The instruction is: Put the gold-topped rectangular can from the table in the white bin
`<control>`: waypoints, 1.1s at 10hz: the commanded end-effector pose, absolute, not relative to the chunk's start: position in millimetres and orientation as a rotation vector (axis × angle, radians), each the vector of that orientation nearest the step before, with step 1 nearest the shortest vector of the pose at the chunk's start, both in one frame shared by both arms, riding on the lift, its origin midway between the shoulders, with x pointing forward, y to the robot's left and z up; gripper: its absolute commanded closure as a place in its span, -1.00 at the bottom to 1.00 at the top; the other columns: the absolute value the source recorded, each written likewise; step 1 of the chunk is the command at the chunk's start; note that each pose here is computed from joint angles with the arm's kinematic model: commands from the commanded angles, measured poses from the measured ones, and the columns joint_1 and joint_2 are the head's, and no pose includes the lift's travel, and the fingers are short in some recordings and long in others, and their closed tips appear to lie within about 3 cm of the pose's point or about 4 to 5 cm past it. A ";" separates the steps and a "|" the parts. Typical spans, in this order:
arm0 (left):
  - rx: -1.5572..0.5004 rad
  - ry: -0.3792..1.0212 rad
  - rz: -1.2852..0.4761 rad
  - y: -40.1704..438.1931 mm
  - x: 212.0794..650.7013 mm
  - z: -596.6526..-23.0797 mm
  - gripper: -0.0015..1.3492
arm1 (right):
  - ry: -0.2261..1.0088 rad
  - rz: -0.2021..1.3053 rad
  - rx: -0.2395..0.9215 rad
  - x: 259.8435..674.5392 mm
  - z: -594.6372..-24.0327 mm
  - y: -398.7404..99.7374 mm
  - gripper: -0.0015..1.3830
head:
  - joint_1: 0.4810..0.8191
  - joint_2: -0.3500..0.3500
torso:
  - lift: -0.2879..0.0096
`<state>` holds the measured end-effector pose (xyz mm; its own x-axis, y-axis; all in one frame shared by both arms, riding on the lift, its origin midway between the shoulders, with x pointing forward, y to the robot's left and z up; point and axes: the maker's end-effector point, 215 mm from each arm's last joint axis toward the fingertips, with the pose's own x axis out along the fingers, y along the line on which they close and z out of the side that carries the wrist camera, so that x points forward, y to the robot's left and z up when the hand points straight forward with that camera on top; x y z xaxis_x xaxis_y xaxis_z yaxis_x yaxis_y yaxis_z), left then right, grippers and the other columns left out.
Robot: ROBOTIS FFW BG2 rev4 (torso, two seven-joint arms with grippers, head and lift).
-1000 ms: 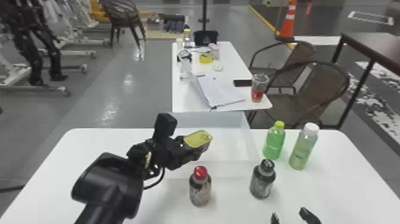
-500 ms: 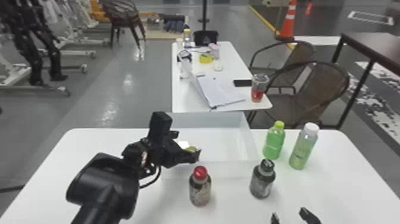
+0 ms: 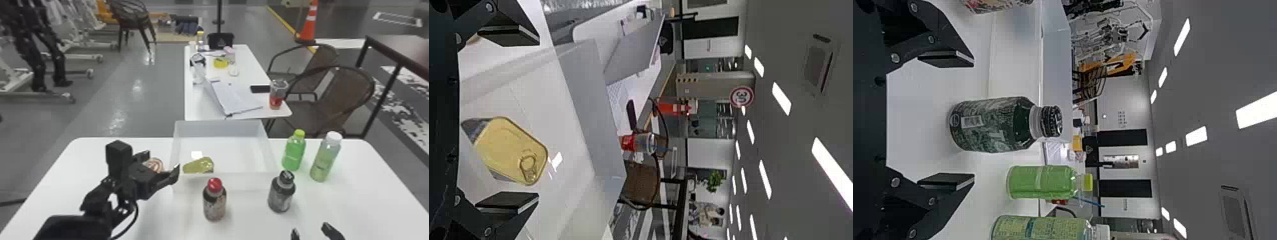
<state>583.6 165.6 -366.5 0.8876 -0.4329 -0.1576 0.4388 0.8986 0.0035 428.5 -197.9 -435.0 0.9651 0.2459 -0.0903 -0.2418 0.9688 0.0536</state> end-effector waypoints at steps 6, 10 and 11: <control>-0.106 0.131 -0.044 271.9 446.1 -427.8 -0.71 | 0.082 0.249 0.027 427.0 -428.4 -197.6 -0.36 | -0.60 0.00 | 0.26; -0.110 0.168 0.100 284.0 399.8 -455.3 -0.71 | 0.083 0.250 0.022 423.5 -428.3 -197.2 -0.36 | -0.60 0.00 | 0.26; -0.114 0.170 0.100 281.6 398.7 -456.4 -0.71 | 0.083 0.250 0.022 423.1 -428.2 -197.2 -0.36 | -0.60 0.00 | 0.26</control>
<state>400.0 283.8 -455.4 0.9808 0.0911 -0.1723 -0.1094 0.9890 -0.0998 423.4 -197.4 -428.3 0.9654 0.2486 -0.0791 -0.2469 0.9686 0.0308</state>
